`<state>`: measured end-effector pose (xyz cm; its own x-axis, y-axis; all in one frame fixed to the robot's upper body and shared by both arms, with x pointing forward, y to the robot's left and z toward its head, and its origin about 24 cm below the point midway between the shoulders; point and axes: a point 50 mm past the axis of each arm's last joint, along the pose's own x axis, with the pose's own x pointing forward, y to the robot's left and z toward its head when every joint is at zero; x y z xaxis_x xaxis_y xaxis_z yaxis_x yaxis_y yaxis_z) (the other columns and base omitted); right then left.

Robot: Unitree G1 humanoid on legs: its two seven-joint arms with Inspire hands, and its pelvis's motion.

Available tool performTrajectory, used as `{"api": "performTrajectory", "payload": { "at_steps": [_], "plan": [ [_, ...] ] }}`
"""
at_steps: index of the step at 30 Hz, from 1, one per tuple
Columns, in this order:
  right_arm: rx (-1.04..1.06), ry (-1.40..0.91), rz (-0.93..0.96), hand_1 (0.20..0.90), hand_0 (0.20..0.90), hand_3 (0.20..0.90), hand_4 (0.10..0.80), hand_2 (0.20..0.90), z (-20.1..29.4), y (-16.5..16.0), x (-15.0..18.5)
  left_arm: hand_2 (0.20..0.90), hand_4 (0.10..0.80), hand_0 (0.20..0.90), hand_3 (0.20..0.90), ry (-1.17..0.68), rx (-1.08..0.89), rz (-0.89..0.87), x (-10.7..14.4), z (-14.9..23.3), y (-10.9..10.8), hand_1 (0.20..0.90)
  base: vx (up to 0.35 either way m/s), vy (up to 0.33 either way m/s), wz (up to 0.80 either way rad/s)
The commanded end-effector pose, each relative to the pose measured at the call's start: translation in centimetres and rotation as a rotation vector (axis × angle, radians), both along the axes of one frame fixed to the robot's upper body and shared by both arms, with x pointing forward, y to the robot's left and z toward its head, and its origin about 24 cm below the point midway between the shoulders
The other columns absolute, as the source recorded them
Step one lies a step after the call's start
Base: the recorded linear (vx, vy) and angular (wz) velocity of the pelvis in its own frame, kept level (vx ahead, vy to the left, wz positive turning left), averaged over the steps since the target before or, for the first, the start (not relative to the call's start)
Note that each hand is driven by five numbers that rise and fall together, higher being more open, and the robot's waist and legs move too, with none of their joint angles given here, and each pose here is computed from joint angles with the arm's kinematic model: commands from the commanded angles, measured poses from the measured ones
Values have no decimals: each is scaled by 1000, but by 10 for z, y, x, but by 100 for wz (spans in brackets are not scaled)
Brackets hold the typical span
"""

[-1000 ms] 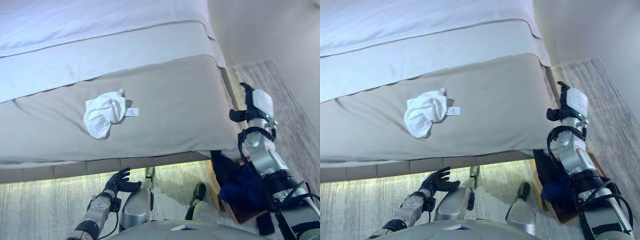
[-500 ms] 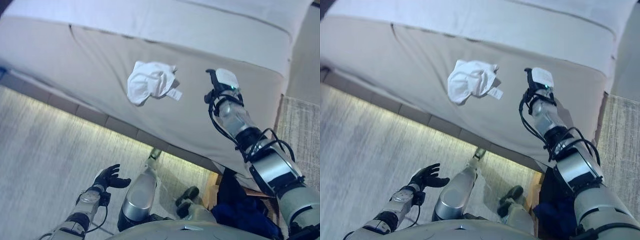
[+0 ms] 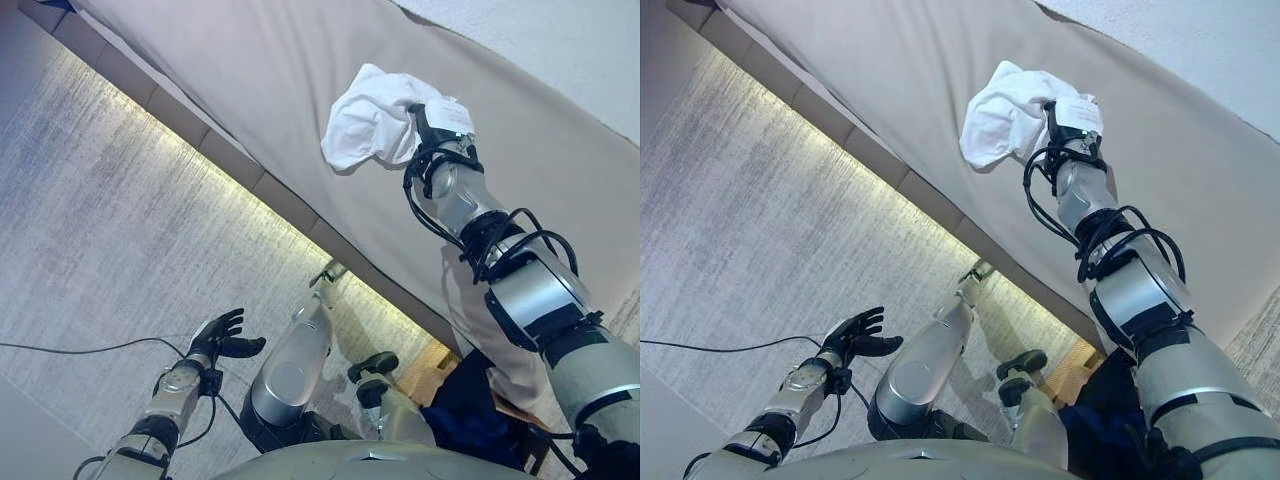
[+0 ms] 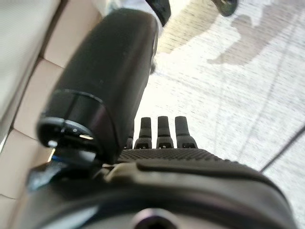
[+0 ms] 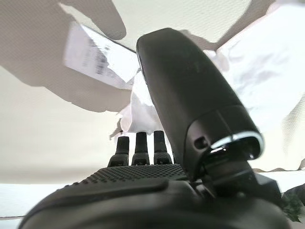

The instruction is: Pick up the clothes from the bed and place them into the basket

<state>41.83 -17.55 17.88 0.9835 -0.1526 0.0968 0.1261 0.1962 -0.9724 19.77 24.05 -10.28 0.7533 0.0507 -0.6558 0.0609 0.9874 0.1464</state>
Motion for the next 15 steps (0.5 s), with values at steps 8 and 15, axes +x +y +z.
{"api": "performTrajectory", "payload": {
  "at_steps": [8, 15],
  "plan": [
    [-122, -129, 43, 300, 300, 200, 100, 300, 65, 19, 7, 900, 800, 900, 900, 32, -20, -6, -25, -9, 3, 900, 0, 0, 0],
    [-14, -201, 98, 300, 300, 200, 100, 300, 73, 27, 7, 900, 800, 900, 900, 28, -8, -17, -25, -8, 5, 900, -1, -7, 1]
  ]
}}
